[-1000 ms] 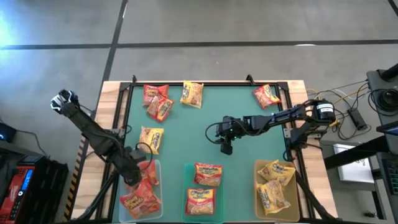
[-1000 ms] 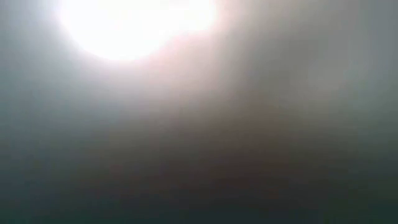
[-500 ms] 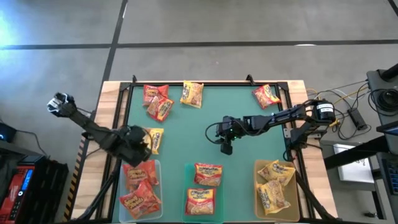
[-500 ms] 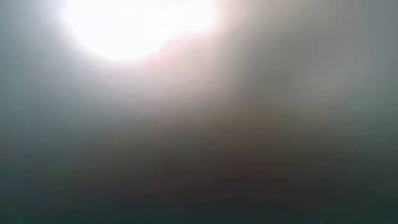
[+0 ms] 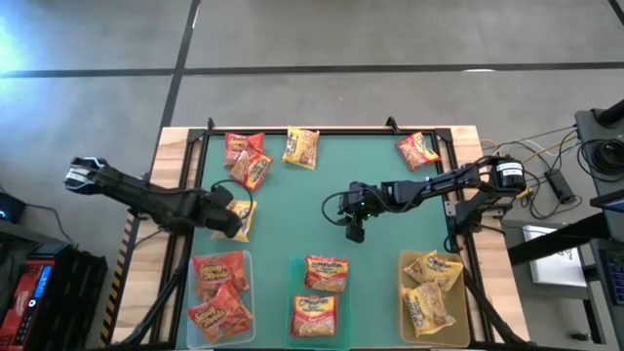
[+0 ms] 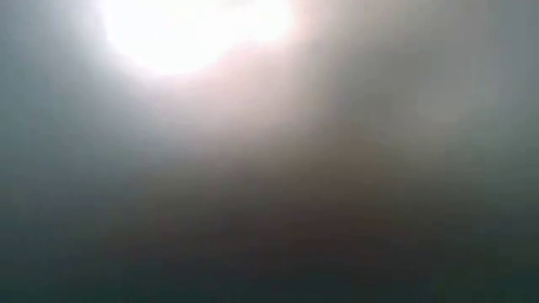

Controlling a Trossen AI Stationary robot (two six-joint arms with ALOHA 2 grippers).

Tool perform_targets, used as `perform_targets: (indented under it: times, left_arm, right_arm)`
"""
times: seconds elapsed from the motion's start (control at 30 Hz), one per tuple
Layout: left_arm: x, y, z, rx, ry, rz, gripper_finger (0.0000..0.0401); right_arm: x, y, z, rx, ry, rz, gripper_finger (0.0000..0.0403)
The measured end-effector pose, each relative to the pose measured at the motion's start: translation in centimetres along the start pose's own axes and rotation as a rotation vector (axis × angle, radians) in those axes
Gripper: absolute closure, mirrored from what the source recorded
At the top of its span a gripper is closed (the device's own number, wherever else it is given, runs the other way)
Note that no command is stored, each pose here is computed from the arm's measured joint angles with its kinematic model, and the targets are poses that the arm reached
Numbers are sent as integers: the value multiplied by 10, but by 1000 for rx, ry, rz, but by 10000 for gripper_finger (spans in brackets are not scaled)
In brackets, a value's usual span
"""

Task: Sort Maruchan noodles
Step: Put the yellow noodle pack into the orange bin

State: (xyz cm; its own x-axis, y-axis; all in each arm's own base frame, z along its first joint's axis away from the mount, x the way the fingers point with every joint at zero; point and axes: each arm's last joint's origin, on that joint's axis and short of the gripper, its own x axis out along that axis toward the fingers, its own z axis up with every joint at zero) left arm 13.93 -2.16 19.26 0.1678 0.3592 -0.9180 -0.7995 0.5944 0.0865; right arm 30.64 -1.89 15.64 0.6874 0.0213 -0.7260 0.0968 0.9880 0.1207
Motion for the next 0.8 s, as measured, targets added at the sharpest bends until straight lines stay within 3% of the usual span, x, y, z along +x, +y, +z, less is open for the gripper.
perform_targets:
  times: [0.17, 0.53, 0.8]
  left_arm:
    - [10, 4, -6, -1, 113, -7, 280]
    - [20, -4, -6, 3, 156, 16, 280]
    - [29, -28, 2, 30, 113, -96, 280]
  right_arm:
    - [0, 0, 0, 0, 0, 0, 280]
    - [0, 0, 0, 0, 0, 0, 280]
    - [0, 0, 0, 0, 0, 0, 280]
